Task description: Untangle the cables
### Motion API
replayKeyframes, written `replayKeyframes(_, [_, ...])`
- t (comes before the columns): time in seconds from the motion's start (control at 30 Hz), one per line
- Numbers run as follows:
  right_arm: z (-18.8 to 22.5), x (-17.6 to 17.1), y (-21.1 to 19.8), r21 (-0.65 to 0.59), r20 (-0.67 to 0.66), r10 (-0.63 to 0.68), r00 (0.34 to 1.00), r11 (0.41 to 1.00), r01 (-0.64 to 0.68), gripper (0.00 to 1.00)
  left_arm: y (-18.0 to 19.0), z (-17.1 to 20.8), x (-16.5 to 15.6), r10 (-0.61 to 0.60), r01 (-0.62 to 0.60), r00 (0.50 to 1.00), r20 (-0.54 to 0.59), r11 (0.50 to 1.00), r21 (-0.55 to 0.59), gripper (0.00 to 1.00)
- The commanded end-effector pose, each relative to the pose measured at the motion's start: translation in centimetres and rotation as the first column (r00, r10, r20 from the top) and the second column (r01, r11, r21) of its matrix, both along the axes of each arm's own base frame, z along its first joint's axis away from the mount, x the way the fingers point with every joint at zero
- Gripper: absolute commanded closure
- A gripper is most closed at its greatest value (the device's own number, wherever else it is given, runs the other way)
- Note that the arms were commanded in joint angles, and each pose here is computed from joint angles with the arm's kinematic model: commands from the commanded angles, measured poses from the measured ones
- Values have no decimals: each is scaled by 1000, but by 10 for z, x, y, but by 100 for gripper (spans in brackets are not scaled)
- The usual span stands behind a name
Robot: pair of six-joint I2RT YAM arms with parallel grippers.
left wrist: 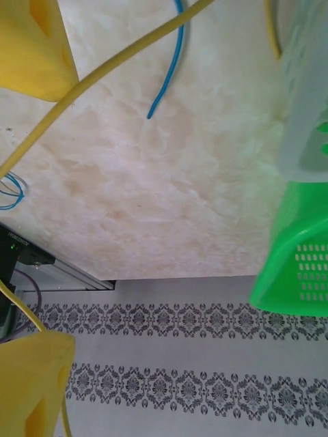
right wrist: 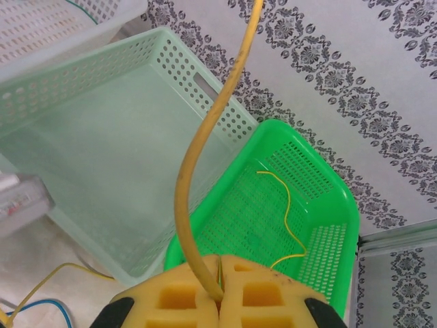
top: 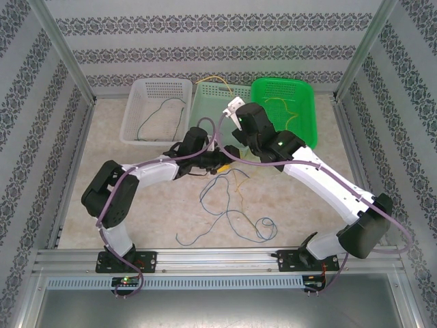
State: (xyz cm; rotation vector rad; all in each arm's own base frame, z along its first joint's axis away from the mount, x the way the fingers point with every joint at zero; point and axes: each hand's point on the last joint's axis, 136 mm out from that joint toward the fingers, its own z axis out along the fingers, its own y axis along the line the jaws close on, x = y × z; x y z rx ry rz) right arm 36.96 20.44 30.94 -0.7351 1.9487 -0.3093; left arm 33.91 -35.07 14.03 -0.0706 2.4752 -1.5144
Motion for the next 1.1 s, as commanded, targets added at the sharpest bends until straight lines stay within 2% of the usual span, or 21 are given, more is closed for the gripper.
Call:
replayKeyframes(0.0, [14, 0, -12, 36, 41, -42, 998, 999, 41, 100, -7, 4, -6, -10, 9, 998, -62, 1000, -27, 14])
replayKeyframes(0.27, [17, 3, -11, 45, 47, -44, 998, 998, 41, 100, -17, -1, -9, -43, 41, 995, -88, 999, -26, 21])
replayKeyframes(0.47, [20, 5, -12, 46, 58, -54, 997, 998, 52, 100, -20, -11, -9, -46, 47, 996, -79, 999, 5, 31])
replayKeyframes(0.57, [22, 5, -13, 50, 66, -60, 996, 997, 57, 100, -19, -18, -10, -44, 45, 995, -88, 999, 10, 41])
replayKeyframes(0.73, [32, 3, -17, 71, 80, -65, 995, 996, 59, 100, -17, -16, -4, -19, 20, 998, -57, 1000, 10, 85])
replayKeyframes(0.8, [36, 3, -27, 74, 83, -83, 993, 994, 77, 100, -19, -8, -1, -27, 27, 999, -28, 1000, -1, 99])
replayKeyframes(0.97, [51, 6, -72, 48, 109, -166, 980, 986, 161, 100, -21, 11, 2, -61, 61, 997, 39, 998, 12, 100])
replayKeyframes(1.07, [54, 18, -112, 6, 123, -262, 957, 965, 264, 100, -21, 18, 2, -70, 69, 995, 67, 998, 8, 100])
